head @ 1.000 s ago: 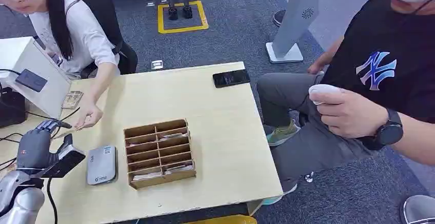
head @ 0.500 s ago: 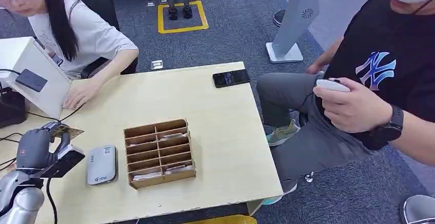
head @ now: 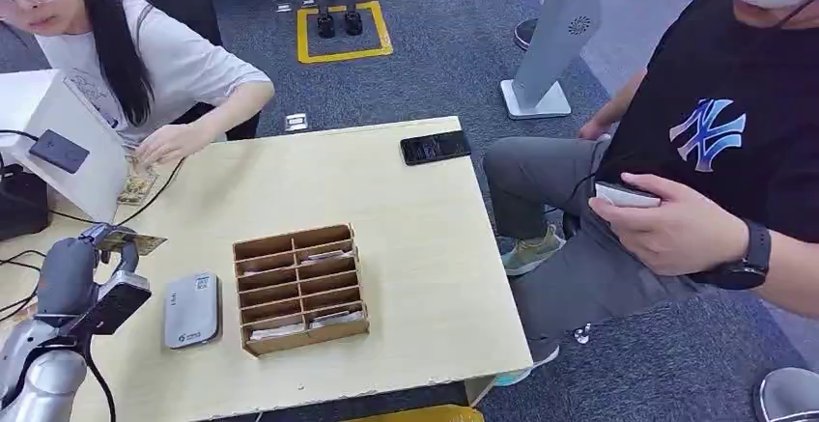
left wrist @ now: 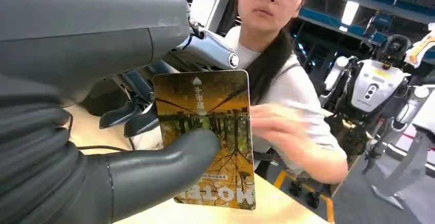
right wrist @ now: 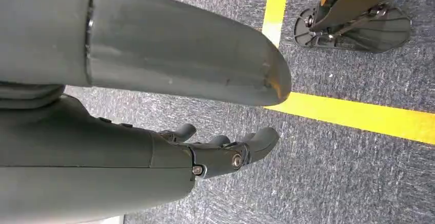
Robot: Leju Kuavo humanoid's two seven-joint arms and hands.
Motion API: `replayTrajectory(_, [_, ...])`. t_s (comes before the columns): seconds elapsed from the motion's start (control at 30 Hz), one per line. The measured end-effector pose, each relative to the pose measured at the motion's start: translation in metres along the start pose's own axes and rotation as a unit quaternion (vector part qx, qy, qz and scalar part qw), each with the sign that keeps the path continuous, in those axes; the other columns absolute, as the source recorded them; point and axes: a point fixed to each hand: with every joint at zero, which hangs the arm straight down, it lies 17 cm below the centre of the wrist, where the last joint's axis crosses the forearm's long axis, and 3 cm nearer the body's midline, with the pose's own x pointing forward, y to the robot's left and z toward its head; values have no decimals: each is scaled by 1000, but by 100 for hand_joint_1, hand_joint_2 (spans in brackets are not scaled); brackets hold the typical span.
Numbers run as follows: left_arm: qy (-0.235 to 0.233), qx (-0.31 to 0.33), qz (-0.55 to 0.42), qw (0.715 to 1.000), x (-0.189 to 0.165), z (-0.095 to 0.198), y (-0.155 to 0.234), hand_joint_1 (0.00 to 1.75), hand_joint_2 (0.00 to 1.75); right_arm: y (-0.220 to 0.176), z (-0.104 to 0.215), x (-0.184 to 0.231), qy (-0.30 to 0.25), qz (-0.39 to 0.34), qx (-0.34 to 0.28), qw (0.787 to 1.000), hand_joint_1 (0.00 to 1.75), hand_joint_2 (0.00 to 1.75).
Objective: Pass the card to the sensor for recognition and then transmit it.
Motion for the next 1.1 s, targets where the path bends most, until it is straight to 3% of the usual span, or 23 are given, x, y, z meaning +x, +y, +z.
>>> replayTrajectory(0.2, [1, -1, 13, 1000, 2, -1, -1, 175, 175, 0, 0, 0, 0, 0, 0, 1000, 0, 0])
replayTrajectory(0.37, [46, -49, 126, 990, -3, 3, -23, 175, 175, 0, 0, -1, 2, -10, 0, 1000, 0, 0])
replayTrajectory(0.5, [63, -67, 157, 983, -12, 9, -25, 175, 175, 0, 0, -2, 5, -16, 0, 1000, 0, 0])
replayTrajectory(0.73, [106, -109, 148, 977, -42, 31, -32, 175, 175, 0, 0, -2, 4, -15, -1, 1000, 0, 0])
replayTrajectory(1.1, [122, -126, 138, 975, -59, 42, -34, 175, 175, 0, 0, -2, 2, -12, 0, 1000, 0, 0])
